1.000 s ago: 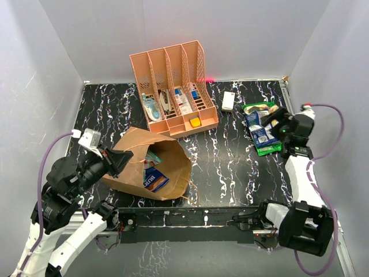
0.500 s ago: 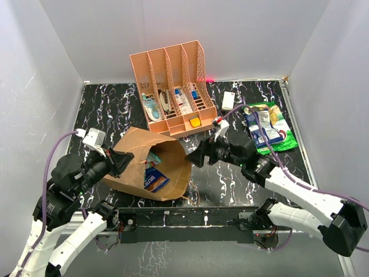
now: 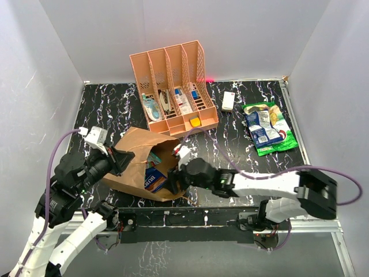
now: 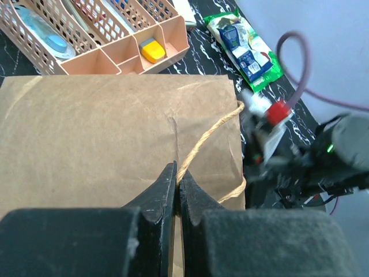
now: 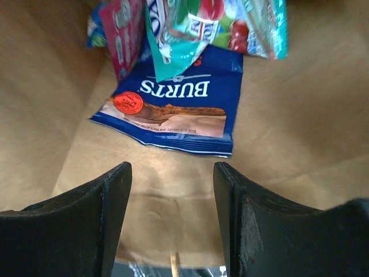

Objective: Take the snacks out of the paper bag

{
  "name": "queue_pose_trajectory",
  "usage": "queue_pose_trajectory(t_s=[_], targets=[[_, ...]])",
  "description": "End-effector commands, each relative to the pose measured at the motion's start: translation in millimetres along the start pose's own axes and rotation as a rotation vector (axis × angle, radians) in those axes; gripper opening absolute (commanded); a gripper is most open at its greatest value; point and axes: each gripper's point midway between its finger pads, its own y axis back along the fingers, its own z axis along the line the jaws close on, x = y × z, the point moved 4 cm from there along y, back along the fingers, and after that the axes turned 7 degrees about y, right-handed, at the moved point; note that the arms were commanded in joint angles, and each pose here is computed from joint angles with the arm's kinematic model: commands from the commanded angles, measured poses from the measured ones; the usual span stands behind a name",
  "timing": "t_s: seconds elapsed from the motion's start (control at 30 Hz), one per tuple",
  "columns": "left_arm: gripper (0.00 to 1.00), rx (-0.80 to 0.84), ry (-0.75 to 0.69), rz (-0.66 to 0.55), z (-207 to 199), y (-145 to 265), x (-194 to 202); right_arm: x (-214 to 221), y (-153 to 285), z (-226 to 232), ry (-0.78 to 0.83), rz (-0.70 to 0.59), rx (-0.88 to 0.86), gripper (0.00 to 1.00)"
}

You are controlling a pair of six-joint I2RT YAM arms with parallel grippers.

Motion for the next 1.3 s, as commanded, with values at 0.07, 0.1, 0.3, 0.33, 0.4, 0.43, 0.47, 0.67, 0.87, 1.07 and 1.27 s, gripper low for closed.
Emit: queue_pose_trajectory(t_s=[0.07,0.1,0.3,0.33,0.4,0.43,0.47,0.67,0.87,1.07,1.27], targets=[[0.0,-0.051,-0.048,-0.102,-2.9,9.5,-31.6,-38.6,-43.5,57.3,0.112,-0.118,-0.004,0.6],[0.0,-0.074,-0.053,-0.107,-0.1,12.0,-32.8,-41.2,-48.6,70.5,0.13,-0.129,-0.029,0.6],[0.0,-0.14,-0.055,-0.117,11.1,21.8,-28.6,-43.2,-75.4,135.2,0.199,-0.158,-0.167,0.6],[0.0,-0.139,-0.052,-0.113,11.4,22.4,-26.9,-40.4,-78.7,135.8,0.197,-0.15,-0.166,0.61],[0.0,-0.138,-0.043,-0.108,12.0,23.7,-24.2,-36.8,-79.3,126.4,0.187,-0.153,-0.112,0.62],[0.0,-0.137,-0.037,-0.11,11.8,24.5,-23.7,-36.5,-77.3,118.9,0.188,-0.164,-0.074,0.62],[0.0,-0.132,-0.033,-0.114,11.4,24.9,-23.6,-36.7,-74.9,109.9,0.19,-0.175,-0.027,0.64],[0.0,-0.114,-0.032,-0.121,7.6,21.8,-27.4,-35.8,-58.3,62.4,0.336,-0.215,0.115,0.75],[0.0,-0.098,-0.042,-0.102,5.1,16.1,-27.3,-45.6,-47.4,48.9,0.692,-0.29,-0.011,0.76],[0.0,-0.082,-0.032,-0.114,2.5,15.4,-28.7,-52.9,-67.3,42.5,0.934,-0.334,-0.032,0.76],[0.0,-0.081,-0.043,-0.122,0.5,16.9,-33.8,-61.7,-106.7,23.8,1.03,-0.277,0.028,0.77]])
